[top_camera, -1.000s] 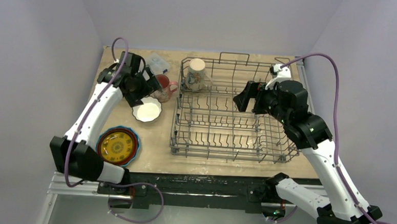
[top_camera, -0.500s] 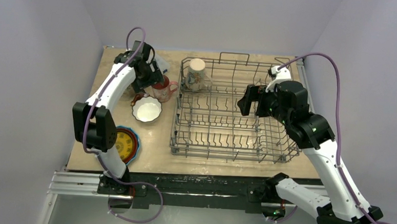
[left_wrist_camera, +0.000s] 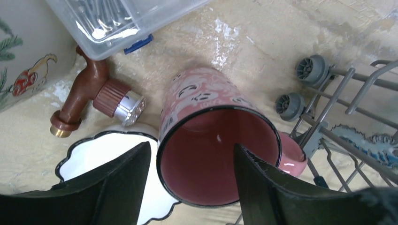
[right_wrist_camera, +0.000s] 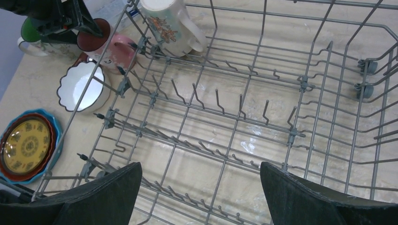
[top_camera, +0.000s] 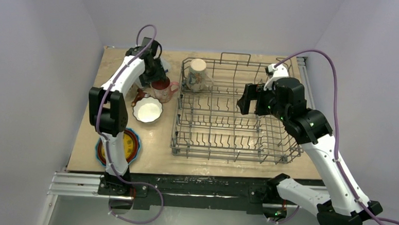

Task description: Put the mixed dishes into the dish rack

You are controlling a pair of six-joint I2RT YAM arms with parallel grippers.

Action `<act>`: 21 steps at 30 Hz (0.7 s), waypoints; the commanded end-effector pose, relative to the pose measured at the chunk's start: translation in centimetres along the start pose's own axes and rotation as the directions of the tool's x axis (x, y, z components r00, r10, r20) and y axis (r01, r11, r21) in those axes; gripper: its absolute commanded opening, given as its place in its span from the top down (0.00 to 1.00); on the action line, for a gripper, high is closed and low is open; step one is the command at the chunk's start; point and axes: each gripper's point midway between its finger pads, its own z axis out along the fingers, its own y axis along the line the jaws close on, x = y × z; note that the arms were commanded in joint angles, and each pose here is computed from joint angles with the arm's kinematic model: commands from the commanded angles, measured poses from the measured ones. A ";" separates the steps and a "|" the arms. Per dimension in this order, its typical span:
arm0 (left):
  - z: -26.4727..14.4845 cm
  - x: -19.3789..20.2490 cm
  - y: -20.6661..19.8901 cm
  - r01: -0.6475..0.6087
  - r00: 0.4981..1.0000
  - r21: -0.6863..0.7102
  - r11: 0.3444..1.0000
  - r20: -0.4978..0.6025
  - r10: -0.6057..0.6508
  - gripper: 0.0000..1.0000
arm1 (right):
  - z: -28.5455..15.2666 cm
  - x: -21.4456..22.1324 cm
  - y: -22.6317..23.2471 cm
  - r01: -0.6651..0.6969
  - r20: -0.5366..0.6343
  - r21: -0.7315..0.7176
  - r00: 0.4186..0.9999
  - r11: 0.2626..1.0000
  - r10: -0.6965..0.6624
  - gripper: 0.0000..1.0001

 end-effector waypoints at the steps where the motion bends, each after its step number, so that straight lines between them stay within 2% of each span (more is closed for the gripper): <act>1: 0.6 -1.9 0.3 -0.012 0.999 -0.011 1.000 0.036 0.013 0.39 | -0.9 -1.7 -0.3 -0.005 0.050 0.025 0.999 1.000 0.004 0.01; 13: 2.0 -1.0 1.3 -0.061 0.998 -0.045 0.997 -0.003 0.061 0.71 | -1.3 -1.2 -0.3 -0.042 0.044 0.025 0.998 0.999 0.041 0.01; 21: -0.5 -3.0 0.7 -0.076 0.996 -0.024 0.997 0.039 0.077 0.99 | -1.9 -1.5 -0.1 -0.056 0.060 0.015 0.997 0.998 0.055 0.01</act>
